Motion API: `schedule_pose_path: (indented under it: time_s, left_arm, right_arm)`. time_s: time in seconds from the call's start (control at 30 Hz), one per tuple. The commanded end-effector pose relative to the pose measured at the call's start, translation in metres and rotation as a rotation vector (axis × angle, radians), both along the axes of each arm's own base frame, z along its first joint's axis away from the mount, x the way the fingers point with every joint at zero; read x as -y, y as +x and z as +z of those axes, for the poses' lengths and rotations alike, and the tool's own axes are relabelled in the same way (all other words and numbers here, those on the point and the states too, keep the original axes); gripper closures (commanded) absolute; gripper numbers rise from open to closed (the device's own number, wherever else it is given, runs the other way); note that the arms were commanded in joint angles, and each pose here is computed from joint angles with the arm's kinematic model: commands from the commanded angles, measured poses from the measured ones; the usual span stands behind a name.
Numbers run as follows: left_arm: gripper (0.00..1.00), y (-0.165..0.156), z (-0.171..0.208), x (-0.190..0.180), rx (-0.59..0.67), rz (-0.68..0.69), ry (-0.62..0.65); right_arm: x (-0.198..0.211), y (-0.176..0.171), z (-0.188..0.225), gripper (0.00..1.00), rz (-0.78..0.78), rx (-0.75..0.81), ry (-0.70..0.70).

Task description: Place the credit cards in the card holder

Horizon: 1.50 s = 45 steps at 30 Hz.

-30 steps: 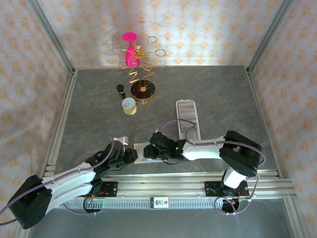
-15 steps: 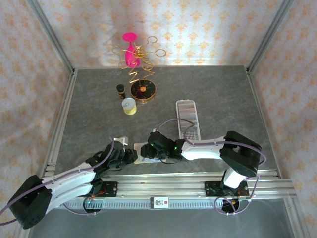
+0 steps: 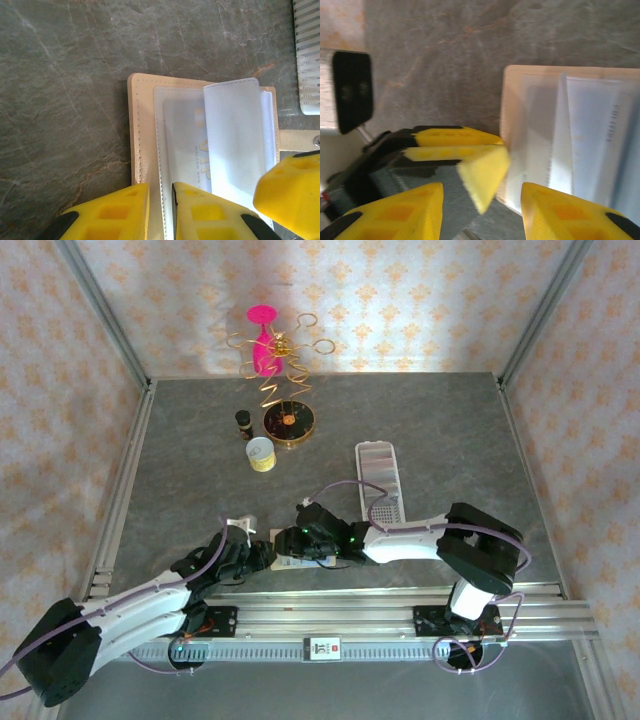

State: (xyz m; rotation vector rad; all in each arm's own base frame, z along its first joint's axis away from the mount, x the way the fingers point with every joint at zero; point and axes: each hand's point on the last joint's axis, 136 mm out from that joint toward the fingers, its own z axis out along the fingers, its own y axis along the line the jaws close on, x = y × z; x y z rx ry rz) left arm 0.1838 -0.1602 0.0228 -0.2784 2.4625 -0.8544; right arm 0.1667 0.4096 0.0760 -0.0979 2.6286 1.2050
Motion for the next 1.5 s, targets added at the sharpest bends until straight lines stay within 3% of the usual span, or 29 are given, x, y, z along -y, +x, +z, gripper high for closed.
schedule_pose_path:
  time_s: [0.0,0.33,0.57,0.67,0.73,0.87,0.97,1.07,1.13,1.2,1.47]
  left_arm:
    - [0.8,-0.004,-0.013,-0.013,-0.027,0.058,0.043]
    - [0.8,0.0,-0.009,-0.024,-0.008,0.116,0.064]
    - [0.8,0.007,0.01,-0.031,0.045,0.15,0.084]
    - [0.79,0.012,0.026,-0.033,0.085,0.154,0.098]
    - [0.79,0.016,0.042,-0.031,0.123,0.151,0.084]
    - [0.78,0.021,0.066,-0.017,0.189,0.106,0.004]
    - [0.78,0.023,0.079,-0.002,0.223,0.065,-0.076]
    - [0.78,0.025,0.088,0.008,0.242,0.042,-0.127]
    - [0.78,0.026,0.092,0.013,0.248,0.026,-0.146]
    - [0.78,0.027,0.093,0.016,0.249,0.013,-0.15]
    - [0.78,0.023,0.083,0.015,0.236,-0.008,-0.12]
  right_arm:
    - [-0.011,-0.003,0.008,0.55,0.009,-0.004,0.073]
    - [-0.026,0.003,0.07,0.55,0.027,0.103,0.258]
    - [0.025,0.024,0.125,0.55,-0.03,0.449,0.131]
    - [0.054,0.032,0.162,0.57,-0.032,0.669,0.051]
    - [0.071,0.03,0.183,0.55,0.021,0.846,0.005]
    - [0.093,-0.003,0.196,0.49,0.364,1.25,-0.118]
    - [0.111,-0.018,0.18,0.35,0.667,1.496,-0.32]
    - [0.136,-0.009,0.16,0.3,0.845,1.539,-0.582]
    - [0.155,-0.006,0.141,0.3,1.01,1.505,-0.718]
    - [0.179,0.015,0.127,0.3,1.069,1.449,-0.857]
    - [0.254,0.088,0.078,0.27,1.206,1.261,-1.113]
